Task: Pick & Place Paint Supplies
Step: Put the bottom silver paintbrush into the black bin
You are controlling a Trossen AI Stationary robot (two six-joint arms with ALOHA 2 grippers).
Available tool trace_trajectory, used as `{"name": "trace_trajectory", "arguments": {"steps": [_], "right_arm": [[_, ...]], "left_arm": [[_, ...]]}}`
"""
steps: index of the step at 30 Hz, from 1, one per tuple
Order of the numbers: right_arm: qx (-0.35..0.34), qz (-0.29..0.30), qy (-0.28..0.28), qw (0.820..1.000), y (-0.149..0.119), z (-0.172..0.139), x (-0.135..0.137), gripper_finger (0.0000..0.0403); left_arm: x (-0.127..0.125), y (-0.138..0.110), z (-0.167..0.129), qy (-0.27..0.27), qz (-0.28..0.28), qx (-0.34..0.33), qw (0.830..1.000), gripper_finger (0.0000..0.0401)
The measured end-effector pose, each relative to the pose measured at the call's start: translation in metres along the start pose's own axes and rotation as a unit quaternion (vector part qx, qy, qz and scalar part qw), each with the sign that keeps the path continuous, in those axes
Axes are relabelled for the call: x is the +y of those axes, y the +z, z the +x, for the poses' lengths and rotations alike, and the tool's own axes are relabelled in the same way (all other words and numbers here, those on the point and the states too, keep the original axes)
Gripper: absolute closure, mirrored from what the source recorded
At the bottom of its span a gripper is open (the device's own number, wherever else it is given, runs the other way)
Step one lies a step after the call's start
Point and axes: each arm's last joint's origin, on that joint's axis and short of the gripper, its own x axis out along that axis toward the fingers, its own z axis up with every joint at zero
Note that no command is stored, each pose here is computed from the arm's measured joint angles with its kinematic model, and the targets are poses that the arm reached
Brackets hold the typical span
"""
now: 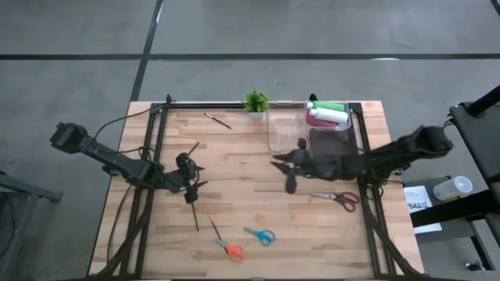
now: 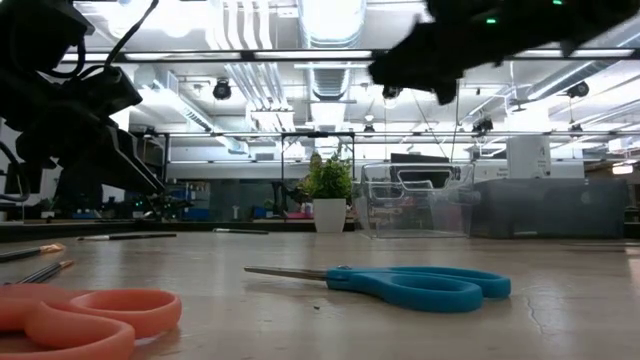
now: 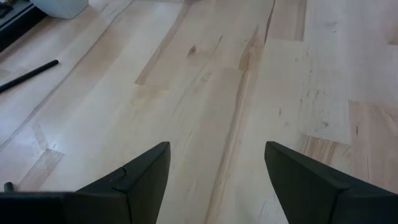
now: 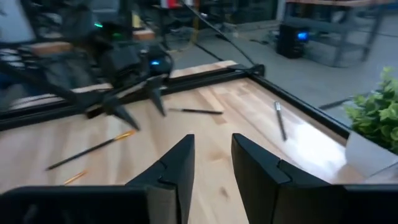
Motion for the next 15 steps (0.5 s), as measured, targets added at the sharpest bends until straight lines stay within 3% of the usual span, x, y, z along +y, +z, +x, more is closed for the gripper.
{"name": "trace_trajectory", "arguments": {"steps": [8,15], "right_arm": [[-0.040,-0.009,0.034,0.999,-0.009,-0.053,-0.027,0.0298],[-0.068,0.003,0.062,0.996,-0.022,-0.072,-0.038,0.0298]], "left_arm": [[0.000,0.000,0.000,0.000,0.000,0.000,1.000,0.0135],[0.000,0.000,0.000,0.000,0.000,0.000,1.000,0.0135]]}}
